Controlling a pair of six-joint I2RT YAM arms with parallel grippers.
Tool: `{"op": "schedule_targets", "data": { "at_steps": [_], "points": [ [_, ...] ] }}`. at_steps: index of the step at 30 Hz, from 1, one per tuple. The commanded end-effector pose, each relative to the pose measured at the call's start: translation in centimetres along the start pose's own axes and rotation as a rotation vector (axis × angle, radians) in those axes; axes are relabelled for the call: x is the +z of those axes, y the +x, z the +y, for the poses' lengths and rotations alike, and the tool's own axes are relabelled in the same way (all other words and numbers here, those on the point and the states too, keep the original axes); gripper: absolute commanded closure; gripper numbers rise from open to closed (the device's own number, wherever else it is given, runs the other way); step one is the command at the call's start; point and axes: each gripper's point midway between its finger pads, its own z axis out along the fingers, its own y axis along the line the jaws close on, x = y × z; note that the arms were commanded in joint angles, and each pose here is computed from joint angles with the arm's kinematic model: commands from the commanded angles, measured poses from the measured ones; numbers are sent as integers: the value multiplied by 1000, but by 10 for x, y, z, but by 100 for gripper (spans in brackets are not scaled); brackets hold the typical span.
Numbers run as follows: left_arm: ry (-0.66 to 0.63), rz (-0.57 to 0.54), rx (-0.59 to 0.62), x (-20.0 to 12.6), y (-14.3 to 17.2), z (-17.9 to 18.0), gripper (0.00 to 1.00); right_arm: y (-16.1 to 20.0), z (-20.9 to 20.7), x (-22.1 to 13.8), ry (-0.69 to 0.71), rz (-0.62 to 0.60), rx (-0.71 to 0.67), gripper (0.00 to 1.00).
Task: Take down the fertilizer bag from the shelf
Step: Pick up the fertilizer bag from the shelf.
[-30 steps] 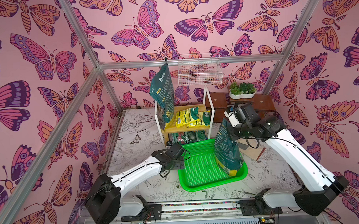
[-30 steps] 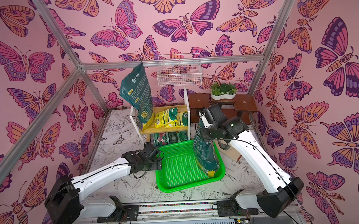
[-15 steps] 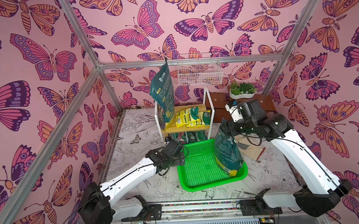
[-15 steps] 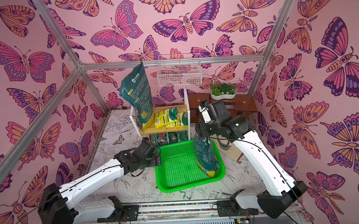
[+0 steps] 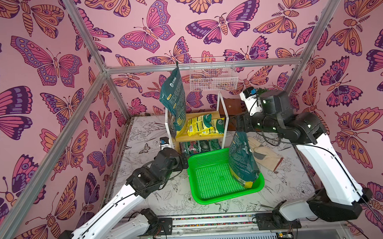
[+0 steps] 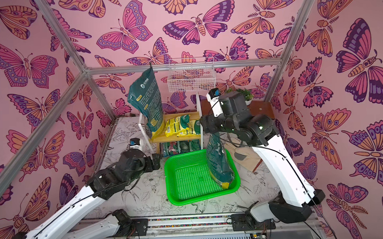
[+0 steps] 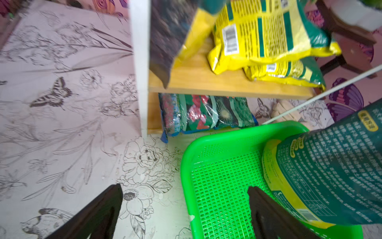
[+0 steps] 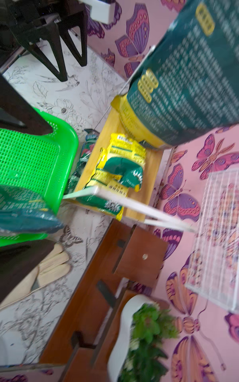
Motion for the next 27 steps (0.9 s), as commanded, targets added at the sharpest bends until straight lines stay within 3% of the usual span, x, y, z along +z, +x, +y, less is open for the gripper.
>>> {"op": "schedule_targets", "data": {
  "at_steps": [1,5,8,16,27],
  "points": [
    [-85,-111,42,-16,-27,21,0,-19,23,14,-33,-46,-44,18],
    [-148,-202,53,-26,-54,33,0,-40,65,40,-97,-97,-106,18],
    [-124,-212,14,-21,-62,37,0,-54,88,53,-130,-149,-125,18],
    [-80,-160,-219,3,-64,66,0,-74,136,89,-168,-258,-191,16],
    [-45,-86,-275,19,-52,74,0,-85,175,120,-145,-365,-198,8]
  ]
}}
